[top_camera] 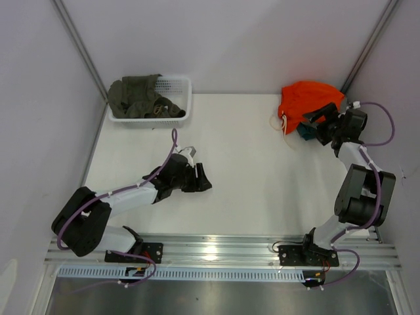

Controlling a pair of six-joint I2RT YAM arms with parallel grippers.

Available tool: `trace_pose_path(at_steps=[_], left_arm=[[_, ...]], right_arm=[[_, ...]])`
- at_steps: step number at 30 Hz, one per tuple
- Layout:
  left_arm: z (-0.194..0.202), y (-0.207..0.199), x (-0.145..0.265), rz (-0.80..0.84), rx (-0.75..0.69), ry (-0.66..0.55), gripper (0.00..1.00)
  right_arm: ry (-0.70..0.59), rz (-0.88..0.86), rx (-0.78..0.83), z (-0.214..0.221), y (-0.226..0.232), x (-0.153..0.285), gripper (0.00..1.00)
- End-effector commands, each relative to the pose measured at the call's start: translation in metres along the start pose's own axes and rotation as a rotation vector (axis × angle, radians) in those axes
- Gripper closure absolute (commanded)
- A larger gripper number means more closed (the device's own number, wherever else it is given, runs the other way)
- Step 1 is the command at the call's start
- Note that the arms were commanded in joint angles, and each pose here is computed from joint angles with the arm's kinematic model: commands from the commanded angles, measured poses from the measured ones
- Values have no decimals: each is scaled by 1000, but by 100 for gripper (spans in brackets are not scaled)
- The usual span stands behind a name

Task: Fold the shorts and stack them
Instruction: Neatly place the folded shorts to the corner

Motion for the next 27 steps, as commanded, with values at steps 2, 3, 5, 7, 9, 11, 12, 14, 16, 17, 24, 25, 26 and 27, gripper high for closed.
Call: trace_pose_path(at_steps=[2,3,5,7,9,11,12,14,16,17,24,25,26,27], left_arm=[[-6,-10,5,50,-23,-50,36],[-6,-9,5,51,-23,-49,36],[-6,-10,5,59,-21,-52,36],[-5,-10,5,63,-20,-50,36],[-4,-10,6,64,-22,-51,35],[-4,-10,5,63,-25,-50,35],[-4,-9,5,61,-26,-48,35],[-4,-9,5,57,-30,-45,35],[-4,-10,5,60,-30,-45,35],[-4,-9,5,60,-28,-43,34],[-3,-10,2,62,-32,-30,33],[-3,-9,1,61,-32,-29,33],[-4,-10,1,63,-35,-29,32],[-3,-10,1,62,-35,-28,31]], right_arm=[[-97,-100,34,2,28,-8,1],[-103,-92,34,5,26,-12,0],[-115,-103,30,11,22,-21,1],[-125,-131,34,18,21,-28,1],[-127,-135,20,26,17,-40,1],[-123,-127,19,33,14,-48,1],[-136,-108,24,35,10,-54,1],[-139,-98,35,41,10,-60,1],[-156,-82,50,45,8,-67,0],[-161,-78,56,46,8,-69,0],[-250,-18,125,52,-1,-86,0],[-265,-7,137,51,-3,-87,1],[-280,12,149,51,-6,-87,0],[-284,16,152,50,-6,-88,0]])
Point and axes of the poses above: each gripper's point midway between its finger pads, its own x axis back along the fingers, its own y axis along the line the jaws close on, z = x × y, the point moved 3 cm from there along x, back along the fingers, and after that the axes turned 8 degrees about x, right-handed, at the moved point
